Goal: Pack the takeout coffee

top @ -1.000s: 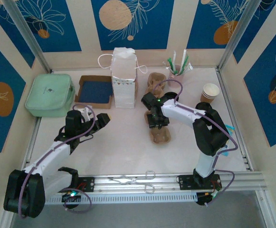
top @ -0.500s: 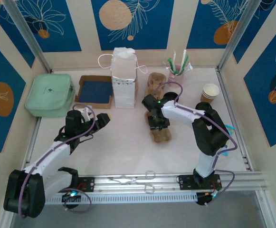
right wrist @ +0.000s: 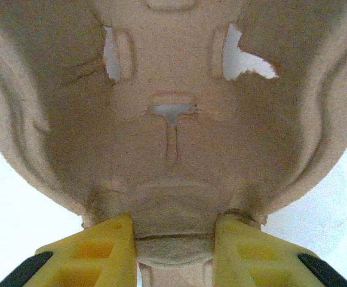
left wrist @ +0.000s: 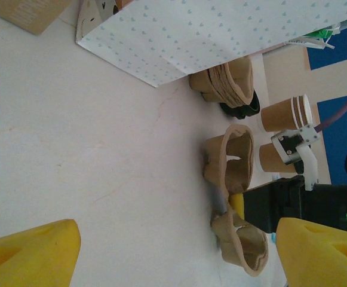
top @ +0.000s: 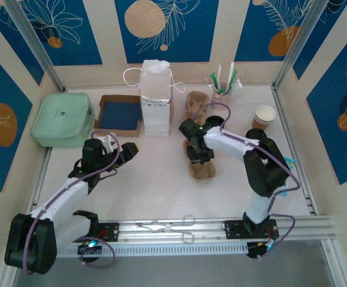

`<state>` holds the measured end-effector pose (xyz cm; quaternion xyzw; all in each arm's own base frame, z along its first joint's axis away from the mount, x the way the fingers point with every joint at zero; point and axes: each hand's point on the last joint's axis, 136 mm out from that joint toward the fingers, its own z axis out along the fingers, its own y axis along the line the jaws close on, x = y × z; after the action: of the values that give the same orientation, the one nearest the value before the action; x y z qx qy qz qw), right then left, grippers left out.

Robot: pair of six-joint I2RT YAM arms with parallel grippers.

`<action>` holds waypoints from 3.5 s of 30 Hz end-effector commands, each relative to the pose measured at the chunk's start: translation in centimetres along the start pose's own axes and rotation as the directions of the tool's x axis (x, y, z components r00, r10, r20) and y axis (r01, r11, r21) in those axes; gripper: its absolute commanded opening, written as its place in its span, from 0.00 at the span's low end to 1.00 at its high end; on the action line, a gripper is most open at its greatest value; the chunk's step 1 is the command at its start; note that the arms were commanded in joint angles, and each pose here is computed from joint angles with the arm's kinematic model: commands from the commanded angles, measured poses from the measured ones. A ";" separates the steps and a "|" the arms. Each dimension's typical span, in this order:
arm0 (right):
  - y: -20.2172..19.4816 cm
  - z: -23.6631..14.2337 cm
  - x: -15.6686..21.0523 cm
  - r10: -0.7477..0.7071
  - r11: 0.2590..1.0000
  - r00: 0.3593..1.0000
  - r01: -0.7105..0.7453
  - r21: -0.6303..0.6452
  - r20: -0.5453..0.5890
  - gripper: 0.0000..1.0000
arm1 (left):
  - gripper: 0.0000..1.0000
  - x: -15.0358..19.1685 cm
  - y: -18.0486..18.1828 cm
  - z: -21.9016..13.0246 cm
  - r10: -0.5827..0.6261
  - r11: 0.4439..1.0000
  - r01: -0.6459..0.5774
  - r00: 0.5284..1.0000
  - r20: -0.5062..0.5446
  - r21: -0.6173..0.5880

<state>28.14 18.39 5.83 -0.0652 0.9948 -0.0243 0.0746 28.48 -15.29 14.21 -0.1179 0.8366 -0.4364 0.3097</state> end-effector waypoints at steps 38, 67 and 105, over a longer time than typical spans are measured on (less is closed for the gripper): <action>-3.1 -9.4 0.4 0.065 0.992 0.986 -0.047 -0.116 0.153 0.30 | 0.73 -19.5 -13.4 1.1 0.388 0.903 -0.373 0.921 0.033 -0.212; -4.2 -9.6 1.4 0.101 0.988 0.981 -0.079 -0.136 0.167 0.28 | 0.38 -21.5 -11.8 9.8 0.462 0.787 -0.505 0.863 -0.203 -0.354; -6.8 -13.4 1.3 0.175 0.968 0.946 -0.114 -0.226 0.272 0.27 | 0.00 -11.0 -17.8 1.1 0.198 0.942 -0.193 0.980 -0.010 -0.275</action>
<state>25.95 11.93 17.95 0.0049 0.9756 0.0766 0.2055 36.88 -20.98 30.02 -0.0322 0.9198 -0.2471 0.3031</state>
